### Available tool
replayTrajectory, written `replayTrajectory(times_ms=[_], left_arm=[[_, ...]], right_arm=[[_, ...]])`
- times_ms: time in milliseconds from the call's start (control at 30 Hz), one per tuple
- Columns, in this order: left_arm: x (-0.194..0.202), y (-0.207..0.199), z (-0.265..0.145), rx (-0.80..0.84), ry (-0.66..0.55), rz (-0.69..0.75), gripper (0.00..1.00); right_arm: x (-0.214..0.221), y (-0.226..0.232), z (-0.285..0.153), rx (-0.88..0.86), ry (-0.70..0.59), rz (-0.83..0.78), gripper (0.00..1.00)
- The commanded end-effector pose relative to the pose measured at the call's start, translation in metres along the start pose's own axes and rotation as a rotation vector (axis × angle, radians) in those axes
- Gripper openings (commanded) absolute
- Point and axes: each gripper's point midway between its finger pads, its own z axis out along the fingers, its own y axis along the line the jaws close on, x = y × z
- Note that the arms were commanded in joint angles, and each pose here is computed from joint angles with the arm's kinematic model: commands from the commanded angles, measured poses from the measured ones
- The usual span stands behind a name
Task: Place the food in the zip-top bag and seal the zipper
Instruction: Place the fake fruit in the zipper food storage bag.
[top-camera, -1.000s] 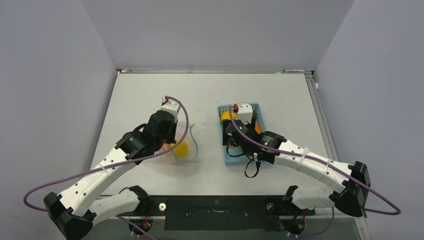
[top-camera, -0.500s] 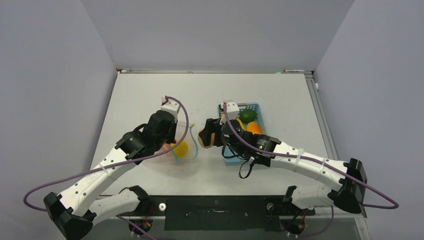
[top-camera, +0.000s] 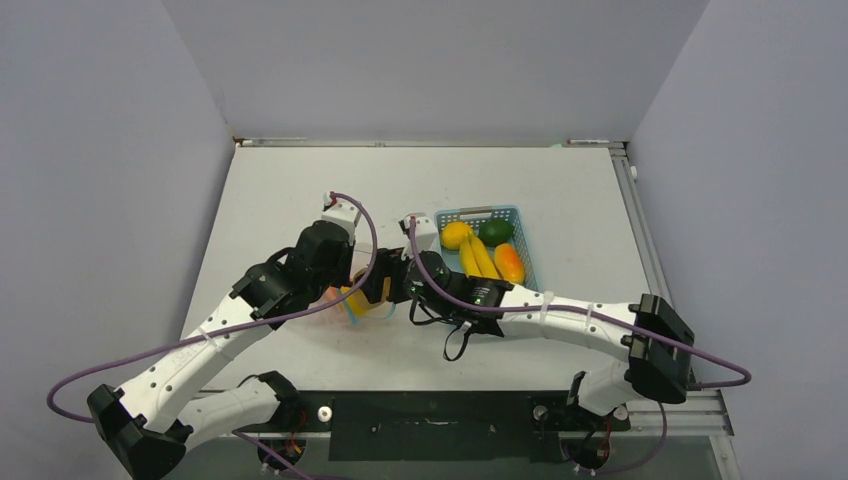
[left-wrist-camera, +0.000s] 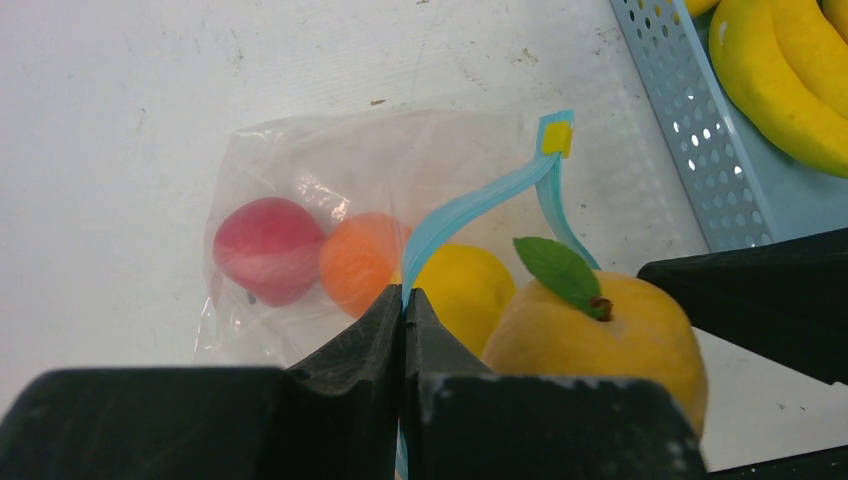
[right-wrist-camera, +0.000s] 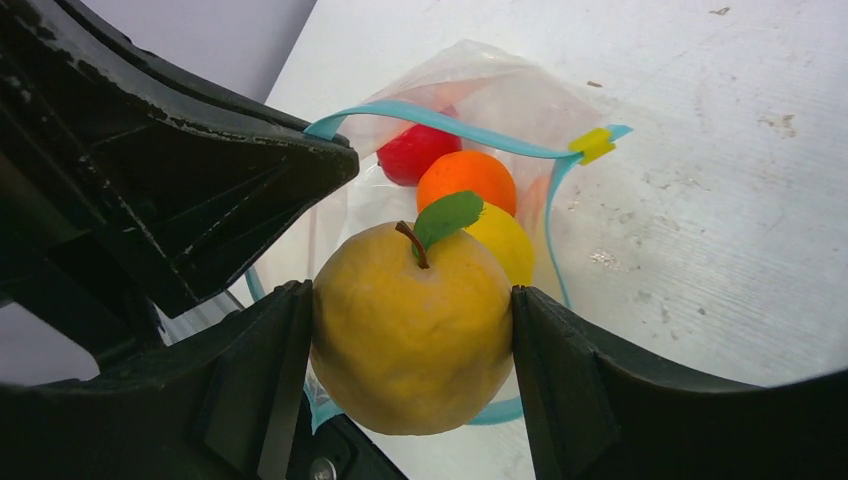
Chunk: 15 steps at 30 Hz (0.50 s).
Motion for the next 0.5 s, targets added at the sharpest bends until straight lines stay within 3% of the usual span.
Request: replayTrajectory(times_ms=[0,467], left_arm=[[-0.014,-0.004,-0.002,0.017,-0.046,-0.022,0.0],[-0.015,-0.003,-0.002,0.019,-0.048,-0.029,0.0]], right_arm=[[-0.022,0.041,0.01,-0.122,-0.078,0.087,0.36],[0.005,0.056,0.039,-0.207,-0.038,0.184,0.38]])
